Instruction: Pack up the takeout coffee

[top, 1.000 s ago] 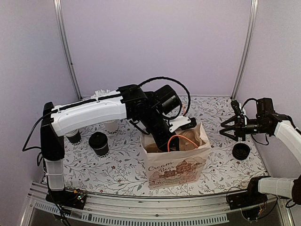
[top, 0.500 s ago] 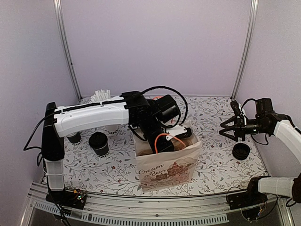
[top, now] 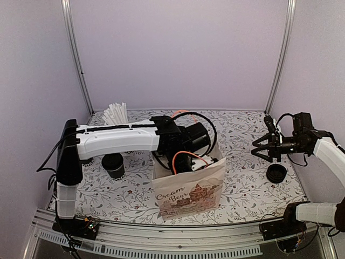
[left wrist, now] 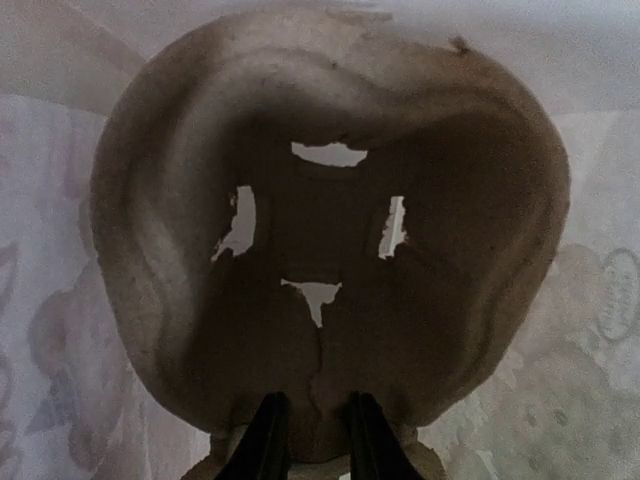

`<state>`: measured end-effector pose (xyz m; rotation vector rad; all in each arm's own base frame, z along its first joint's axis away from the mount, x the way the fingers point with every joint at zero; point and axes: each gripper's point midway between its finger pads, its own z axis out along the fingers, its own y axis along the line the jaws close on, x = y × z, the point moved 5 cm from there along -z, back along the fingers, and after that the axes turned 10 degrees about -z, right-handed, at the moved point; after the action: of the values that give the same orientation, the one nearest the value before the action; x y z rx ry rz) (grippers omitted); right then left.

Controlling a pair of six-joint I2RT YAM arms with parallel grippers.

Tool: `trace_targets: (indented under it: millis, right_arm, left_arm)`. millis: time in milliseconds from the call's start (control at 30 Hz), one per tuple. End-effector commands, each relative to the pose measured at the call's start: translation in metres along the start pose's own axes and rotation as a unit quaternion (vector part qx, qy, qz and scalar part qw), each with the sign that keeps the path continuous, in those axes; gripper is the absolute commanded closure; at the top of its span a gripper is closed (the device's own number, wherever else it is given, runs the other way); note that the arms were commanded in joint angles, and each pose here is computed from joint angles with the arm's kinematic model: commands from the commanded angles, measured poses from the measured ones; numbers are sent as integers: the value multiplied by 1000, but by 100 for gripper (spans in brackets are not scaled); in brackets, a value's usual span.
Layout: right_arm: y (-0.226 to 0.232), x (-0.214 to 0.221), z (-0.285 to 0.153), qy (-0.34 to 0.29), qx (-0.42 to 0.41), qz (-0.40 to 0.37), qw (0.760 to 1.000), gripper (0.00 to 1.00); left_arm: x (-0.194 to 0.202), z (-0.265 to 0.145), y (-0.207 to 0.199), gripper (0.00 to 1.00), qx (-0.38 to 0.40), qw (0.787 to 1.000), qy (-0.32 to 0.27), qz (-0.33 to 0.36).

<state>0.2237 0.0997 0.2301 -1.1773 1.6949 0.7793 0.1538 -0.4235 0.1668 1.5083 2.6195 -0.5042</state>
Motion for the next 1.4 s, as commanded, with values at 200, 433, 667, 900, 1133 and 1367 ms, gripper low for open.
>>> trace_targets:
  millis: [200,433,667,900,1133,1367]
  right_arm:
    - [2,3,1,-3,-8,2,1000,46]
    - [1,5,2,-1,-10,5,1000,46]
    - [2,5,2,-1,-10,5,1000,46]
    - [1,5,2,-1,-11,5,1000,46]
    - [2,5,2,-1,-11,4,1000,46]
    - [2,5,2,-2,-12,3,1000,46]
  left_arm:
    - [7,43,1,82,-11,1000,22,2]
    - [13,65,3,82,-2,1000,30,-3]
    - [21,82,2,82,10,999,39,-11]
    - [27,95,-2,78,20,999,46,-17]
    - [21,81,-5,59,10,999,27,-17]
    - [3,36,-19,42,20,999,-5,-25]
